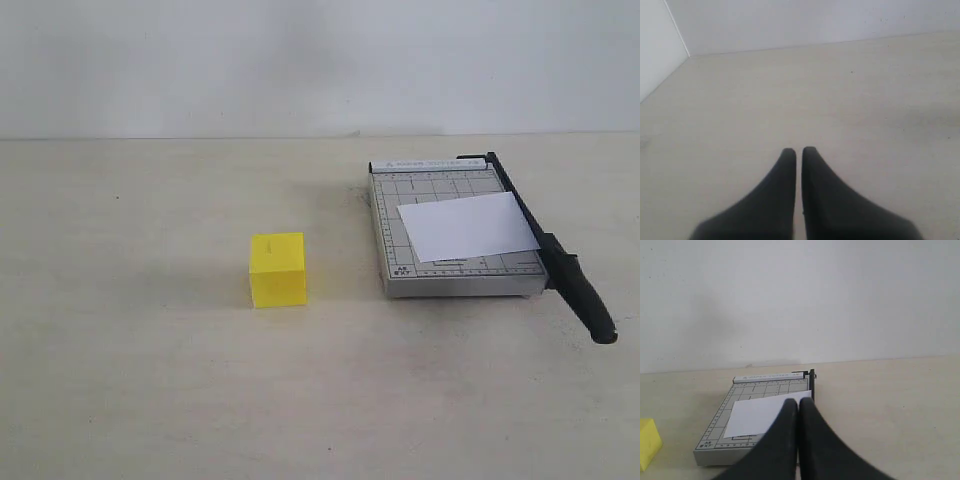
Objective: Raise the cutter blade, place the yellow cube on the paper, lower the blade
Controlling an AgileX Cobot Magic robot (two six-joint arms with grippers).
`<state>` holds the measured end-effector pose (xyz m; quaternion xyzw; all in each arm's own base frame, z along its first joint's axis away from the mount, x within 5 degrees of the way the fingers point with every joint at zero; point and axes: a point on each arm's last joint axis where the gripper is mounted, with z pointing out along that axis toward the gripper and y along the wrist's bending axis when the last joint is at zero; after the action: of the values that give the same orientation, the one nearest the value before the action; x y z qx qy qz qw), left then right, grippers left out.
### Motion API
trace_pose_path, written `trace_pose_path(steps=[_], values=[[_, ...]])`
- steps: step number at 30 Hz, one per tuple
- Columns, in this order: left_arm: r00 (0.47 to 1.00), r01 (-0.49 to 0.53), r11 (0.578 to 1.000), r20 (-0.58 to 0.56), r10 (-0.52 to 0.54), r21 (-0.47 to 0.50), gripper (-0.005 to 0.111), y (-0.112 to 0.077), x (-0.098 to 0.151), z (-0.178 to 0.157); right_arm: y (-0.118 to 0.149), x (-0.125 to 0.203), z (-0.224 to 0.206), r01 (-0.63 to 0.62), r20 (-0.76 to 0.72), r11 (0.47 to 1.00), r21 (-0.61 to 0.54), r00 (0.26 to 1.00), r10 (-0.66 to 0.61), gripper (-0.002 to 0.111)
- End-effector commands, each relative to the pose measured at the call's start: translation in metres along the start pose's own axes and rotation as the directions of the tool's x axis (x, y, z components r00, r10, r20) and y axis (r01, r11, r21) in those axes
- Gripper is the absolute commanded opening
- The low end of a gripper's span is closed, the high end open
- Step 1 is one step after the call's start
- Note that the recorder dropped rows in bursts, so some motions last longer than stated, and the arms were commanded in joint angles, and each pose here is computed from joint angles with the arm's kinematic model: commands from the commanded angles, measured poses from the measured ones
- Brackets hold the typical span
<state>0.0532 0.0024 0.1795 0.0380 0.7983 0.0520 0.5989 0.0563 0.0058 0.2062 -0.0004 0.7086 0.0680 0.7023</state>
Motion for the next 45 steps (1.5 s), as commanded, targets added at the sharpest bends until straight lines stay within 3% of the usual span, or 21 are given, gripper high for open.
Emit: trace_pose_path(steps=[1, 7, 11, 14, 18, 21, 23, 25, 30, 32, 34, 35, 39, 43, 45], values=[[1.000, 0.008, 1.000, 0.013, -0.008, -0.001, 0.004, 0.000, -0.002, 0.000, 0.000, 0.001, 0.000, 0.002, 0.008, 1.000, -0.002, 1.000, -0.002, 0.000], [1.000, 0.008, 1.000, 0.013, -0.008, -0.001, 0.004, 0.000, -0.002, 0.000, 0.000, -0.002, 0.000, 0.002, 0.036, 1.000, -0.002, 0.999, -0.002, 0.000], [1.000, 0.008, 1.000, 0.013, -0.008, -0.001, 0.004, 0.000, -0.002, 0.000, 0.000, -0.010, -0.001, -0.252, 0.115, 0.967, -0.030, 0.960, 0.254, 0.000], [1.000, 0.008, 1.000, 0.013, -0.008, -0.001, 0.004, 0.000, -0.002, 0.000, -0.001, -0.013, -0.001, -0.359, 0.154, 0.932, -0.053, 0.919, 0.363, 0.000], [1.000, 0.008, 1.000, 0.013, -0.008, -0.001, 0.004, 0.000, -0.002, 0.000, -0.001, -0.015, -0.002, -0.414, 0.165, 0.908, -0.067, 0.893, 0.419, 0.000], [1.000, 0.008, 1.000, 0.013, -0.008, -0.001, 0.004, 0.000, -0.002, 0.000, 0.002, -0.016, -0.002, -0.400, 0.071, 0.915, -0.045, 0.913, 0.402, 0.002], [1.000, 0.008, 1.000, 0.013, -0.008, -0.001, 0.004, 0.000, -0.002, 0.000, 0.006, -0.028, -0.006, -0.318, -0.034, 0.948, -0.027, 0.948, 0.317, 0.011], [1.000, 0.008, 1.000, 0.013, -0.008, -0.001, 0.004, 0.000, -0.002, 0.000, 0.008, -0.039, -0.001, -0.316, -0.114, 0.949, -0.006, 0.943, 0.313, 0.024], [1.000, 0.008, 1.000, 0.013, -0.008, -0.001, 0.004, 0.000, -0.002, 0.000, 0.007, -0.074, 0.029, -0.127, -0.342, 0.989, 0.078, 0.928, 0.146, 0.056], [1.000, 0.008, 1.000, 0.013, -0.008, -0.001, 0.004, 0.000, -0.002, 0.000, 0.005, -0.093, 0.060, -0.022, -0.500, 0.993, 0.118, 0.862, 0.079, 0.062], [1.000, 0.008, 1.000, 0.013, -0.008, -0.001, 0.004, 0.000, -0.002, 0.000, 0.003, -0.100, 0.100, 0.089, -0.676, 0.991, 0.097, 0.737, 0.000, 0.062], [1.000, 0.008, 1.000, 0.013, -0.008, -0.001, 0.004, 0.000, -0.002, 0.000, 0.004, -0.095, 0.128, 0.129, -0.772, 0.991, 0.033, 0.633, -0.056, 0.062], [1.000, 0.008, 1.000, 0.013, -0.008, -0.001, 0.004, 0.000, -0.002, 0.000, 0.004, -0.065, 0.191, 0.128, -0.907, 0.990, -0.065, 0.407, -0.112, 0.062], [1.000, 0.008, 1.000, 0.013, -0.008, -0.001, 0.004, 0.000, -0.002, 0.000, 0.002, -0.031, 0.216, 0.117, -0.944, 0.989, -0.089, 0.307, -0.121, 0.062], [1.000, 0.008, 1.000, 0.013, -0.008, -0.001, 0.004, 0.000, -0.002, 0.000, 0.001, -0.020, 0.223, 0.126, -0.944, 0.985, -0.120, 0.292, -0.153, 0.062]])
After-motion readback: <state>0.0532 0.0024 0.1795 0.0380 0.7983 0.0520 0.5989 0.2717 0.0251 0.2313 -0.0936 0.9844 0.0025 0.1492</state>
